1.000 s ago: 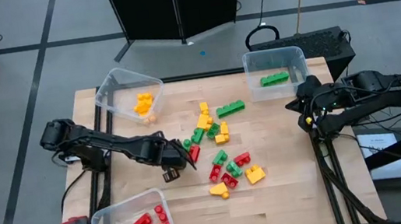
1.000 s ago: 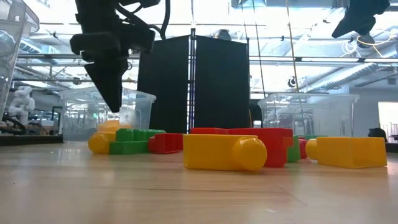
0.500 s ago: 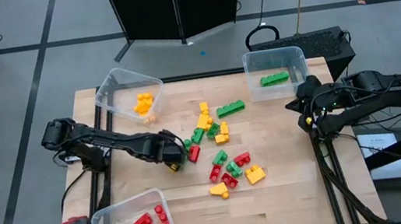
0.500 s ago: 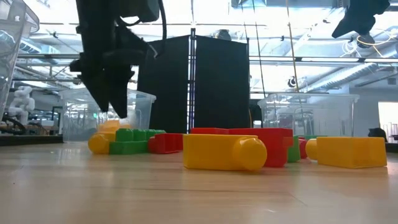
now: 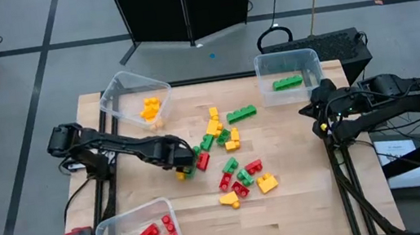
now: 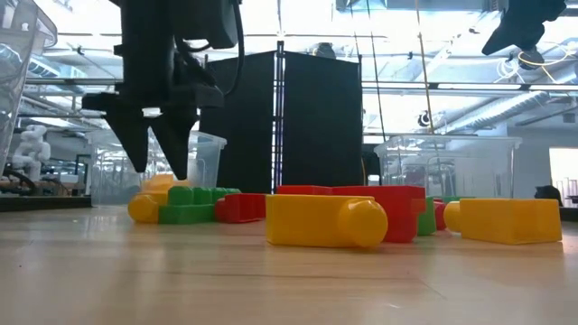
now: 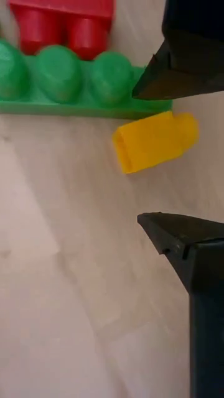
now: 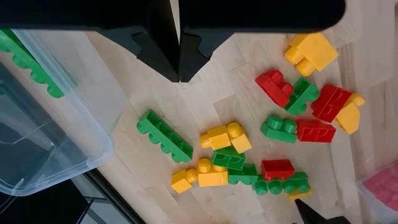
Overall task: Sort blocks
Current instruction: Put the yellow game piece into the top left transparent bin
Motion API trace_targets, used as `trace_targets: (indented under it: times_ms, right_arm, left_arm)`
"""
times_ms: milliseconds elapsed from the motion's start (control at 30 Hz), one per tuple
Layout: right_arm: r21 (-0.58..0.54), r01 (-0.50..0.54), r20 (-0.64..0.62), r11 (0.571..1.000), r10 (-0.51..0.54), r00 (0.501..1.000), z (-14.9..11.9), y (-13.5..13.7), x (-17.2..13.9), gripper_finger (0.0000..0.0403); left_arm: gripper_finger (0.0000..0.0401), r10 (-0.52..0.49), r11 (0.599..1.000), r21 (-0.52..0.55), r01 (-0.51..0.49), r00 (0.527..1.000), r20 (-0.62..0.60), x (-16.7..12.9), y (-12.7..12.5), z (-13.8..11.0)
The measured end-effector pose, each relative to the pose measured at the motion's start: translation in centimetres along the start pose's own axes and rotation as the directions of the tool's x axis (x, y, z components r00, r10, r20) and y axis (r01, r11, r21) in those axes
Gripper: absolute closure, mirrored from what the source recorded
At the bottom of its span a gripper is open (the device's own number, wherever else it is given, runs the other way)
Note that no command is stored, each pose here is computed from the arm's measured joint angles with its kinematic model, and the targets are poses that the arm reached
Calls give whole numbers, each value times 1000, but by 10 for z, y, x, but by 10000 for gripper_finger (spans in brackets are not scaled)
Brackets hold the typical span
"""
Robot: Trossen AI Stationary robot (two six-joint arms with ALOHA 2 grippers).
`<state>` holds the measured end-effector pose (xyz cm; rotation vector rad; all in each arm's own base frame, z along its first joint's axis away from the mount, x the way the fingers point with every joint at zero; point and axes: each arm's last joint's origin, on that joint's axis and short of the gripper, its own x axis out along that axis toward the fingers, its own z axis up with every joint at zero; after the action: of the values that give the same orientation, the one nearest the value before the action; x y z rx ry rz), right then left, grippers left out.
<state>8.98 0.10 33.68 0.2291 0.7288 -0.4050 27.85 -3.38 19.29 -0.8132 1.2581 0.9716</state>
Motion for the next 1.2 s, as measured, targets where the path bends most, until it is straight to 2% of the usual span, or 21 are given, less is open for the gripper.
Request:
trace_targets:
  times_ms: [200, 400, 567, 867, 1000, 1200]
  right_arm:
    - [3, 0, 0, 1000, 0, 1000, 0, 0, 0, 397]
    - [25, -1, -1, 1000, 1, 1000, 0, 0, 0, 397]
    - [26, -1, -1, 1000, 1, 1000, 0, 0, 0, 397]
    - [26, -5, -3, 1000, 5, 1000, 0, 0, 0, 397]
    - [26, -5, -3, 1000, 5, 1000, 0, 0, 0, 397]
    - [26, -4, -3, 1000, 4, 1000, 0, 0, 0, 397]
  left_arm:
    - [199, 36, 999, 9, -36, 998, -54, 15, -6, -2]
    - [199, 24, 1000, 7, -23, 998, -52, 25, -14, -2]
    - [199, 50, 999, 3, -50, 996, -79, 39, -17, -1]
    - [202, -3, 1000, -27, 0, 995, -99, 53, -29, -1]
    - [233, -29, 999, -34, 25, 994, -109, 53, -31, -1]
    - [320, -14, 999, -31, 10, 992, -128, 53, -30, -2]
